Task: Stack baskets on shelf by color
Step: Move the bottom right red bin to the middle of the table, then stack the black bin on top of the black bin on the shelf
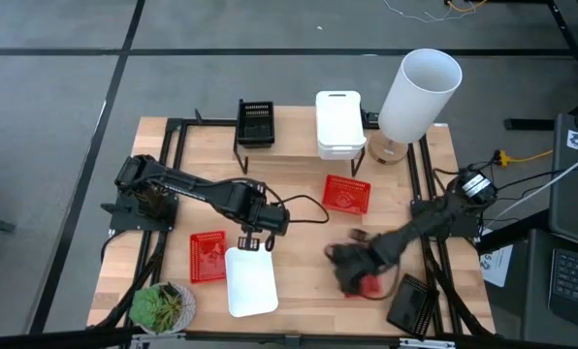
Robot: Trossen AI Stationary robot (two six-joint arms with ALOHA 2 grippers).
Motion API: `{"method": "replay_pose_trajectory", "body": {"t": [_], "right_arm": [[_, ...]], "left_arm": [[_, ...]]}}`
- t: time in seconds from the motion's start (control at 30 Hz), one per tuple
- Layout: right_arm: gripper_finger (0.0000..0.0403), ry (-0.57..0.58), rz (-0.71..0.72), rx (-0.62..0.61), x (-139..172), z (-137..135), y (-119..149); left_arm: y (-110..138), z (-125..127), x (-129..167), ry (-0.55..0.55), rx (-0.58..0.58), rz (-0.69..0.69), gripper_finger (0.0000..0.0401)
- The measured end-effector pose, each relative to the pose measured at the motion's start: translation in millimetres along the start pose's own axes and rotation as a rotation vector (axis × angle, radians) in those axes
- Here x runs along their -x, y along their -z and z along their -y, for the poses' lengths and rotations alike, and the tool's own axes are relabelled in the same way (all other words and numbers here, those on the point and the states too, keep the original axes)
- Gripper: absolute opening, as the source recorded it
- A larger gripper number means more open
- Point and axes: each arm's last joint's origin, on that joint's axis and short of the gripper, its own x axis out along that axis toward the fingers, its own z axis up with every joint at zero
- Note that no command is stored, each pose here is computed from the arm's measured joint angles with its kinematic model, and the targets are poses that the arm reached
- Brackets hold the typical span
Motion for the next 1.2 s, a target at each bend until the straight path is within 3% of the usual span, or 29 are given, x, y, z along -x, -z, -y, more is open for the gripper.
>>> {"method": "replay_pose_trajectory", "body": {"t": [0.1,0.2,0.3,0.5,0.6,0.73,0.97,1.2], "right_arm": [[0.0121,-0.005,0.294,0.074,9,3,-38],[0.0121,-0.049,0.358,0.168,37,4,-55],[0.0121,-0.128,0.253,0.185,66,4,-46],[0.0121,-0.322,-0.01,0.01,110,-7,-6],[0.0121,-0.371,-0.099,-0.007,119,-21,16],[0.0121,-0.365,-0.157,-0.016,121,-39,47],[0.0121,-0.305,-0.473,-0.438,112,-52,106],[0.0121,-0.284,-0.564,-0.576,113,-60,135]], "left_arm": [[-3,1,-1,0.005,0.01,0.035,0.0069],[-5,1,-1,0.007,0.017,0.05,0.0069],[-4,2,0,0.007,0.029,0.045,0.0069],[-4,4,0,-0.002,0.024,0.05,0.0069],[-4,4,1,-0.049,0.023,0.059,0.0069],[-6,4,1,-0.075,0.031,0.079,0.0069],[-7,4,1,-0.072,0.03,0.092,0.0069],[-7,4,1,-0.073,0.03,0.092,0.0069]]}}
